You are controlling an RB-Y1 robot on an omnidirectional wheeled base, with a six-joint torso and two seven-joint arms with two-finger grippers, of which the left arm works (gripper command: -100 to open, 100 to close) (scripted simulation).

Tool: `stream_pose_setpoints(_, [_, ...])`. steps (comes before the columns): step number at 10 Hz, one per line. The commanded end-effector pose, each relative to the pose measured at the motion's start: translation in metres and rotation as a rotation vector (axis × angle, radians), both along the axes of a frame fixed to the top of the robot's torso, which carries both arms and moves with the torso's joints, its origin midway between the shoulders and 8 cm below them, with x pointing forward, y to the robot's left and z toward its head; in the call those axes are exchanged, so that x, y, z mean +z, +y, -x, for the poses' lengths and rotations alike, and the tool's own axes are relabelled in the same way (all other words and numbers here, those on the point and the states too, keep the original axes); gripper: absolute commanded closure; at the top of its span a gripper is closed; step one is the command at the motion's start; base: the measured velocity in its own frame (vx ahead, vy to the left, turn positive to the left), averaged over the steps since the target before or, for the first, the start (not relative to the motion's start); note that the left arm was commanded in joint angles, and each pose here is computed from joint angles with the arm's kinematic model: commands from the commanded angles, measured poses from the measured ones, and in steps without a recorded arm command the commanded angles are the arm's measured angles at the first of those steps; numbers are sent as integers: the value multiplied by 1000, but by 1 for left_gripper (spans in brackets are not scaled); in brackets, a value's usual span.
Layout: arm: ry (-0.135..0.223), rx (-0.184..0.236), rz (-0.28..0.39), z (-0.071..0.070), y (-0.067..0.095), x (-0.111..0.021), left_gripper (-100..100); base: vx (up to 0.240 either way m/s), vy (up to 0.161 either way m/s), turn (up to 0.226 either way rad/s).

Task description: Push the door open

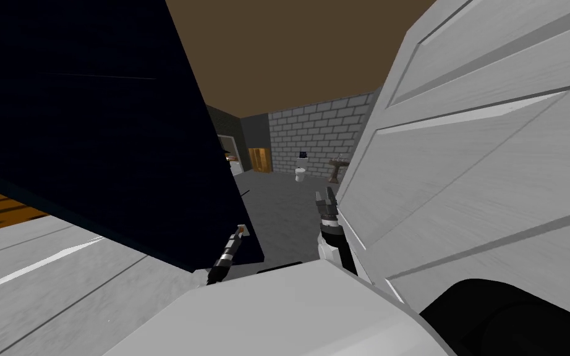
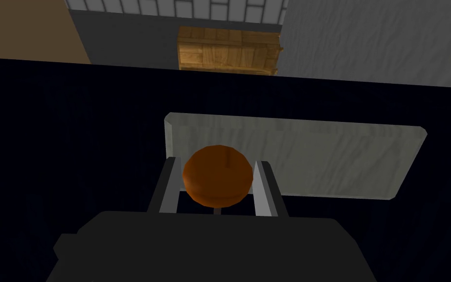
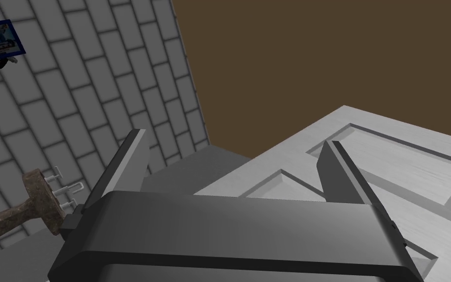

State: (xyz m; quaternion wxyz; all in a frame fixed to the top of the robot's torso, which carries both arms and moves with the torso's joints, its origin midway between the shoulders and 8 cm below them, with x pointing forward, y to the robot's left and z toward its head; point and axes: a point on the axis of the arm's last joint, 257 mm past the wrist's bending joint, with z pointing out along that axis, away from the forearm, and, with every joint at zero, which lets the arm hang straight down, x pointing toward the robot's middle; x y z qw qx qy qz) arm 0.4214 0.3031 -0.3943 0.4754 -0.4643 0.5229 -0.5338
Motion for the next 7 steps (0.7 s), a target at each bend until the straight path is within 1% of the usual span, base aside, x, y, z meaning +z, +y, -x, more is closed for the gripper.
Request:
stream_pose_setpoints(1, [-2, 31, -7, -5, 8, 4, 100, 102, -58, 71])
stream_pose_setpoints(3, [4, 70, -5, -11, 8, 4, 100, 139, -68, 78])
stream_pose_setpoints(7, [18, 130, -1, -19, 7, 3, 100, 211, -57, 74])
